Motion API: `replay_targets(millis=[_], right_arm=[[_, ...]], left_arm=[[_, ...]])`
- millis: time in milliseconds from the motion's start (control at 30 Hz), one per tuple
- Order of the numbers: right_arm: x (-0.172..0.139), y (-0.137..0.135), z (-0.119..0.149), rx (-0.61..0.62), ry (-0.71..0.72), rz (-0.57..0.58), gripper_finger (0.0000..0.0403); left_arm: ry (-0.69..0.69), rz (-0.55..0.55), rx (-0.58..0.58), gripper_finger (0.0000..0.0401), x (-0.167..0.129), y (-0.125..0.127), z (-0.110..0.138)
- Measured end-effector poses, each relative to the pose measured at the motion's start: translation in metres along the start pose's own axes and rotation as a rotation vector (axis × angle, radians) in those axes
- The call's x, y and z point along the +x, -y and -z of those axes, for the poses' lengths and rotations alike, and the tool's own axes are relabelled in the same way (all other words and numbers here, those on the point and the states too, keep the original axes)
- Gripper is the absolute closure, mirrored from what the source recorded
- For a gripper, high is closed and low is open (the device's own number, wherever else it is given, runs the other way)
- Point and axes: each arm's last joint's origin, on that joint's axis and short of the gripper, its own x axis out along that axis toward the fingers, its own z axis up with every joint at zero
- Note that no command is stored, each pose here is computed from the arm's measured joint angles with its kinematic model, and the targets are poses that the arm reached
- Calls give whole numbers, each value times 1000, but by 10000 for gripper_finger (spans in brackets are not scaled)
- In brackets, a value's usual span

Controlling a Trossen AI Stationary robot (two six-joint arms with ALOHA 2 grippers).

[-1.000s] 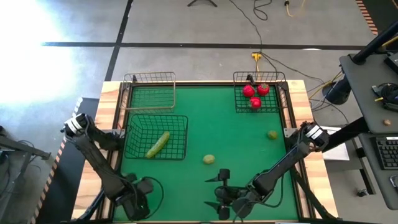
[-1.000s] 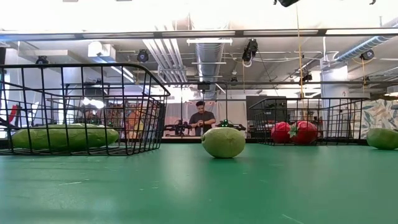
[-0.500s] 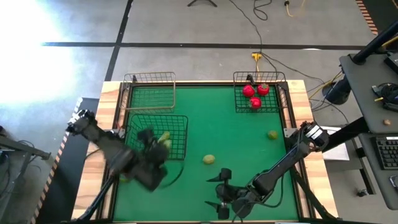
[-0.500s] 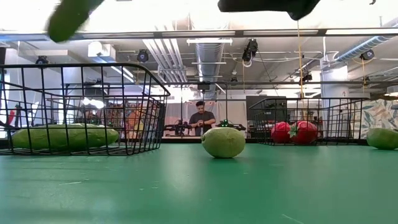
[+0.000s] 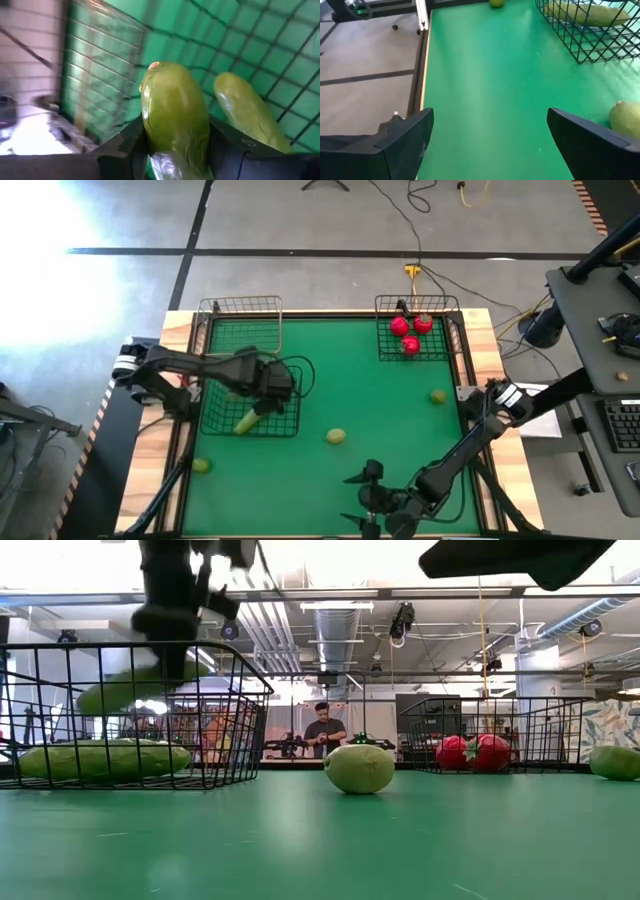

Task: Sort produce into baskets
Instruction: Put the cucumber into the left black metal wire basket, then put the left lime into the gold metal wire basket

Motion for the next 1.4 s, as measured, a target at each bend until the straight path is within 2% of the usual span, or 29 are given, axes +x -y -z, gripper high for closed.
replay_targets(millis=[133,267,433,633,733,833,900,1000,1133,1233,1333,1400], right_arm=[[0,1,2,-14,-13,10,21],[1,2,2,-21,-19,17,21],[2,4,1,-18,-17,24,21],[5,7,-1,-11,-14,34,21],[5,7,-1,-11,-13,34,21],[6,8,-2,-12,-16,38,21],[7,10,-2,-10,-17,42,21],[11,15,-4,-10,-23,62,21],[17,24,-6,-36,-47,101,21],[21,31,-7,-72,-63,128,21],[25,36,-11,-108,-64,142,21],[27,39,-12,-130,-64,148,21]], left_arm=[[-49,16,-1,259,33,10,12],[-70,19,-32,257,52,17,22],[-87,23,-69,238,56,18,26],[-105,93,-70,186,51,19,24],[-140,90,-70,161,34,12,21],[-153,83,-116,148,0,3,18],[-84,118,-135,145,-32,3,19],[72,225,-139,144,-81,11,30],[248,375,-126,147,-131,34,63],[318,451,-97,150,-152,57,96],[293,481,-110,150,-155,79,132],[222,491,-102,150,-151,94,152]])
